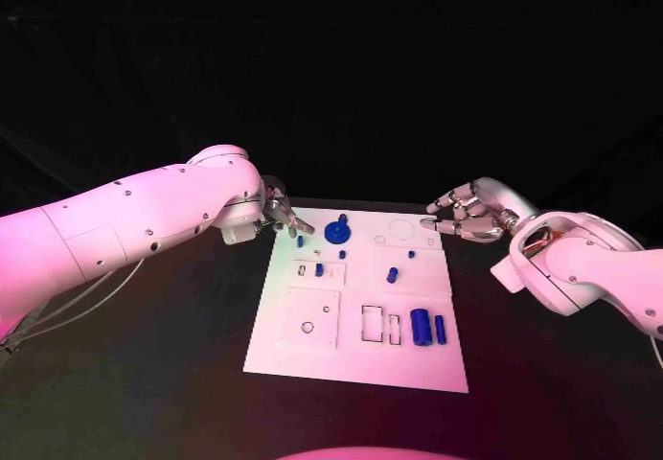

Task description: Assemble the parts on the task board

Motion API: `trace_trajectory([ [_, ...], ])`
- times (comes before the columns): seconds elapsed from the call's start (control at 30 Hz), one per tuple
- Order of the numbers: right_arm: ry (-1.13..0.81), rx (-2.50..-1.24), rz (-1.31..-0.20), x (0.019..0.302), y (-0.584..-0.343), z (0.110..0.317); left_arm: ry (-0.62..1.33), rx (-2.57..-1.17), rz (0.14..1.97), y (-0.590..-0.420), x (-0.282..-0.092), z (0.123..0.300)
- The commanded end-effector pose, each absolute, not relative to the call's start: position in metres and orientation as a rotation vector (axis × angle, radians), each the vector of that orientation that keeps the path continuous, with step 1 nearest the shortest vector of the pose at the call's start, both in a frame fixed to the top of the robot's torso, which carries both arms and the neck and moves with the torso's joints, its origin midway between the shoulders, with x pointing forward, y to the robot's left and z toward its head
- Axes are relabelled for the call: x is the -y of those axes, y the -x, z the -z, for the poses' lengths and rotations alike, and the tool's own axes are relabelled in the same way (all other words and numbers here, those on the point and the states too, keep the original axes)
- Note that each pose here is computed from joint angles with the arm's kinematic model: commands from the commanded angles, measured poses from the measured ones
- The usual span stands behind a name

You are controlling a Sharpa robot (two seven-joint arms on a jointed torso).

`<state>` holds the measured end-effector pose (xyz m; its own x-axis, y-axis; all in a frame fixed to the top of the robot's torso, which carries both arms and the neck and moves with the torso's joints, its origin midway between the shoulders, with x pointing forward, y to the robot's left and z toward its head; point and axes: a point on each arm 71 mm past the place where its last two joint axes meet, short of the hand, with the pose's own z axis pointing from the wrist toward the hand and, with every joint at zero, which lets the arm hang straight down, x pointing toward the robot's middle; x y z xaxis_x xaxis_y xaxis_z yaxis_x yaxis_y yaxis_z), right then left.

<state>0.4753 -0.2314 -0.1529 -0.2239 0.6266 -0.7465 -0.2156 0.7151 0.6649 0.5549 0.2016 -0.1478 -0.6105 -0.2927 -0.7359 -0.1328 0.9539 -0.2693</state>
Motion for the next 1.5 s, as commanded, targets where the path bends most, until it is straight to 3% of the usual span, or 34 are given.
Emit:
trace_trajectory([
  [0.03, -0.328, -1.623, -0.81, 0.23, -0.475, 0.153, 0.301, -2.177, 0.237, -0.562, -0.2, 0.142],
  [0.6, -0.324, -1.622, -0.816, 0.227, -0.475, 0.153, 0.248, -2.209, 0.112, -0.583, -0.194, 0.154],
  [1.5, -0.323, -1.621, -0.819, 0.227, -0.475, 0.153, 0.235, -2.241, 0.079, -0.588, -0.19, 0.17],
])
